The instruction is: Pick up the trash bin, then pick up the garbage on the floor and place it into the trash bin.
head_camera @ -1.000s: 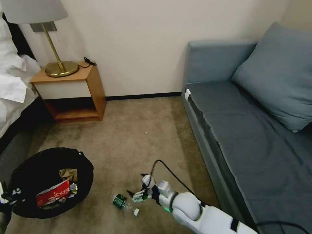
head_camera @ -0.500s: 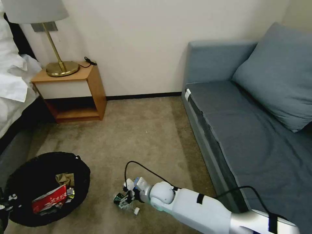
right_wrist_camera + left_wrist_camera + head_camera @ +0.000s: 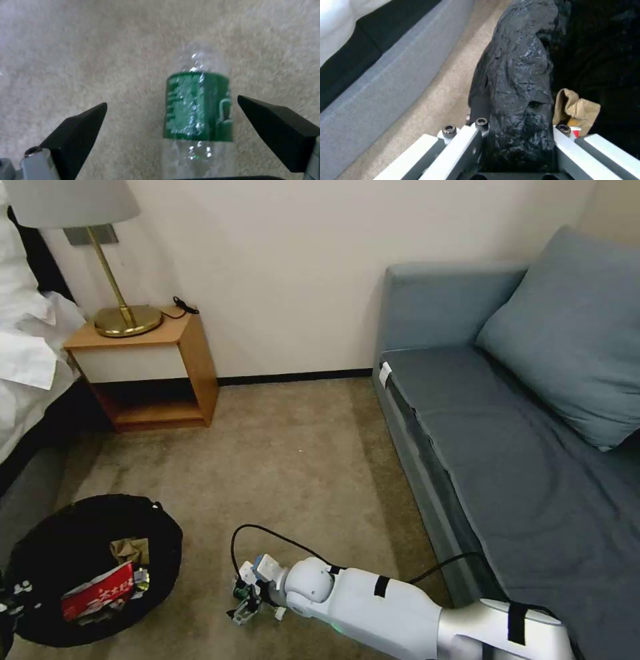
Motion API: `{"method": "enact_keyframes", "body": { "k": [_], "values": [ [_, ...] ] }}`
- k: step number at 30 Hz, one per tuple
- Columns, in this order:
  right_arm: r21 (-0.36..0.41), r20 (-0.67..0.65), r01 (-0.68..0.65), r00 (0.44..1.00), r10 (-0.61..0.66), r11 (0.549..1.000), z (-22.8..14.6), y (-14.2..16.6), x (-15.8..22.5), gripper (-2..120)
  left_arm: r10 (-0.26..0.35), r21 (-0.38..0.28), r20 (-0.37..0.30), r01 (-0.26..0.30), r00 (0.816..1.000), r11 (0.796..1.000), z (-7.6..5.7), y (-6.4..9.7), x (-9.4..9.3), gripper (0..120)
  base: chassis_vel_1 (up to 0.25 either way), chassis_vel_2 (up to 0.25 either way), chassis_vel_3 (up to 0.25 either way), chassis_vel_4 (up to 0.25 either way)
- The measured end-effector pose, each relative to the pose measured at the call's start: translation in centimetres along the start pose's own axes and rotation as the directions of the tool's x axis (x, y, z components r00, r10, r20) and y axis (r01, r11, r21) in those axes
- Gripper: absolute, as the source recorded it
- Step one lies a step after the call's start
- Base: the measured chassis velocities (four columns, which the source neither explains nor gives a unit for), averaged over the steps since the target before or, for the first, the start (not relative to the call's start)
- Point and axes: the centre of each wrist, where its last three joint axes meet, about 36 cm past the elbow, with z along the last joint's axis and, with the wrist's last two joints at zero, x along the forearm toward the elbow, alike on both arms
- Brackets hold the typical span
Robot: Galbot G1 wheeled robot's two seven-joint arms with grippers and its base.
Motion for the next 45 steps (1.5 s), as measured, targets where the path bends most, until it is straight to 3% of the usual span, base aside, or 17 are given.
{"method": "enact_keyframes", "body": {
  "k": [3,7,16,19,25,31,36,42,45],
  "values": [
    [0.013,-0.012,0.007,1.0,-0.007,1.0,0.2,0.3,-0.2,95,-0.002,0.0,0.002,0.002,1.0,1.0,-0.1,0.1,0.0,2,0.0,0.0,0.0,0.0],
    [0.018,-0.025,0.006,1.0,-0.006,1.0,0.6,0.5,-0.6,77,-0.005,0.005,0.001,0.005,1.0,1.0,0.0,0.2,0.1,2,0.0,0.0,0.0,0.0],
    [0.039,-0.029,0.002,1.0,-0.001,0.999,0.5,0.6,-0.9,51,-0.003,0.004,0.004,0.003,1.0,1.0,0.0,0.1,0.2,2,0.0,0.0,0.0,0.0],
    [0.052,-0.029,0.002,1.0,-0.001,0.999,0.5,0.7,-1.0,34,0.002,0.004,0.012,-0.002,1.0,1.0,-0.3,0.0,0.5,2,0.0,0.0,0.0,0.0],
    [0.045,-0.016,-0.001,1.0,0.002,0.999,0.7,0.7,-0.6,20,-0.003,0.005,0.012,0.003,1.0,1.0,-0.3,0.2,0.6,2,0.0,0.0,0.0,0.0],
    [0.008,0.028,-0.021,0.999,0.02,1.0,0.3,0.3,0.7,16,0.0,0.01,0.015,0.0,1.0,1.0,-0.4,0.2,0.5,2,0.0,0.0,0.0,0.0],
    [-0.071,0.1,-0.053,0.993,0.06,0.996,0.0,-0.8,3.5,16,0.005,0.014,0.013,-0.005,1.0,1.0,-0.4,0.0,0.5,2,0.0,0.0,0.0,0.0],
    [-0.202,0.212,-0.103,0.966,0.146,0.974,-0.6,-2.8,8.5,16,0.011,0.018,0.01,-0.011,1.0,1.0,-0.4,-0.1,0.4,2,0.0,0.0,0.0,0.0],
    [-0.276,0.321,-0.13,0.921,0.219,0.952,-1.8,-3.4,12.4,16,0.009,0.023,0.008,-0.009,1.0,1.0,-0.5,0.0,0.4,2,0.0,0.0,0.0,0.0]
  ]
}}
